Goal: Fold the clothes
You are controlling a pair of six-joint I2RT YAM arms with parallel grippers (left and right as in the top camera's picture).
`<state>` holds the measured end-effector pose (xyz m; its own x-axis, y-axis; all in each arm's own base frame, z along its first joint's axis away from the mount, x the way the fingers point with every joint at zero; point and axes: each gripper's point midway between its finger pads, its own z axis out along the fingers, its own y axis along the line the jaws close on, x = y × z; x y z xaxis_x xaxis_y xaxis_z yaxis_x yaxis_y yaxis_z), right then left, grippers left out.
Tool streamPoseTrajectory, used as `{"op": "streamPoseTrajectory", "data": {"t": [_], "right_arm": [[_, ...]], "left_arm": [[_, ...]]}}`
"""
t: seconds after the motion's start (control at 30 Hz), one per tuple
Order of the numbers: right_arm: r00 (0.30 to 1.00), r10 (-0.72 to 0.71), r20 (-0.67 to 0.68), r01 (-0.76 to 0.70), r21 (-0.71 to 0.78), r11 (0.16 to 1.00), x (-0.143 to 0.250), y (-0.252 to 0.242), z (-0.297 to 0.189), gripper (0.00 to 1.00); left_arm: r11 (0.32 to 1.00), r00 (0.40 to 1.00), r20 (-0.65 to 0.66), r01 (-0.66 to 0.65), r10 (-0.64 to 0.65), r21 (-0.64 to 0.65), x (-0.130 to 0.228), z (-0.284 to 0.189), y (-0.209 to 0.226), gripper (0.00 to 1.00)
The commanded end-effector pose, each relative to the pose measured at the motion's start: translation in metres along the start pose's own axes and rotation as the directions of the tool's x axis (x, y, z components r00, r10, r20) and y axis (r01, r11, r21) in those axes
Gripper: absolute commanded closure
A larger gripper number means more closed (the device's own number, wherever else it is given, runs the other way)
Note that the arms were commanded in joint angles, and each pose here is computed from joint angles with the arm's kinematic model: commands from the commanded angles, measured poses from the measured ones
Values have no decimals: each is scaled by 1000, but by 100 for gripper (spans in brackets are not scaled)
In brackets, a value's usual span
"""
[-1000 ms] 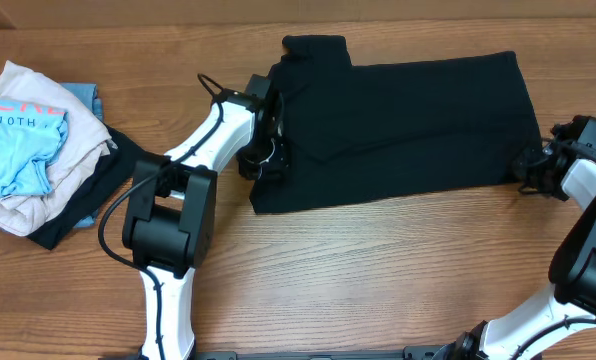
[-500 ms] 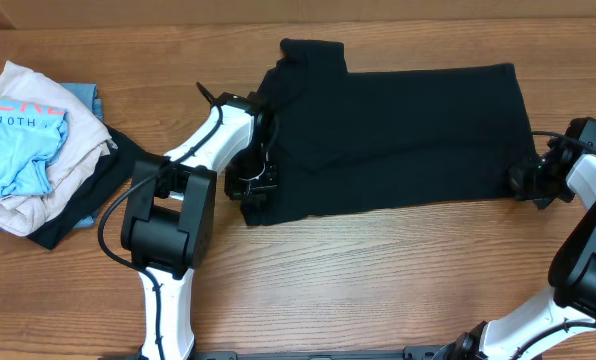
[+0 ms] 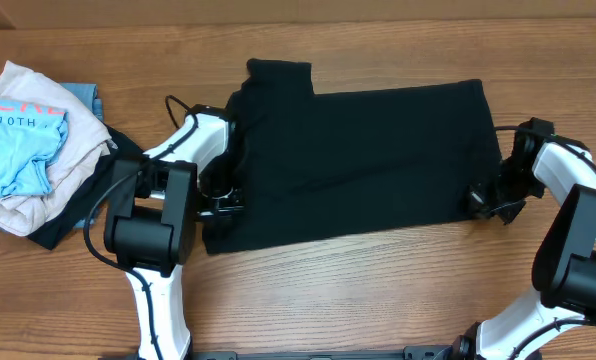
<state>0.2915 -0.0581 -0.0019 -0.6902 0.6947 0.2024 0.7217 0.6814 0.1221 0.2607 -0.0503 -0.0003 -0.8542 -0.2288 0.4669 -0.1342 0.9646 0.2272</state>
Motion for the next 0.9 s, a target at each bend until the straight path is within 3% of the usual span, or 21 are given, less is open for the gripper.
{"op": "streamPoseTrajectory", "data": {"t": [0.0, 0.23, 0.4, 0.57, 0.67, 0.77, 0.87], "right_arm": [[992, 73, -106, -59, 132, 989, 30, -32, 34, 96], [979, 106, -173, -66, 222, 973, 60, -58, 45, 96], [994, 77, -78, -60, 192, 980, 49, -49, 13, 96], [998, 28, 58, -33, 72, 997, 39, -23, -33, 95], [991, -42, 127, 41, 10, 999, 38, -4, -58, 95], [964, -219, 152, 235, -93, 968, 47, 37, -82, 95], [908, -364, 205, 388, -91, 917, 52, 66, -91, 95]], "left_arm": [[989, 998, 11, 56, -55, -134, -11, 9, 39, 91], [985, 990, -18, 138, -140, -102, -15, 13, 66, 96], [983, 987, -17, 155, -158, -96, -14, 1, 71, 96], [982, 979, 95, 185, -181, -41, -24, -46, 74, 96], [979, 954, 222, 200, -203, 33, -31, -95, 76, 96], [965, 927, 301, 168, -224, 201, -36, -132, 57, 90], [938, 937, 320, 20, -138, 347, -41, -145, 26, 83]]}}
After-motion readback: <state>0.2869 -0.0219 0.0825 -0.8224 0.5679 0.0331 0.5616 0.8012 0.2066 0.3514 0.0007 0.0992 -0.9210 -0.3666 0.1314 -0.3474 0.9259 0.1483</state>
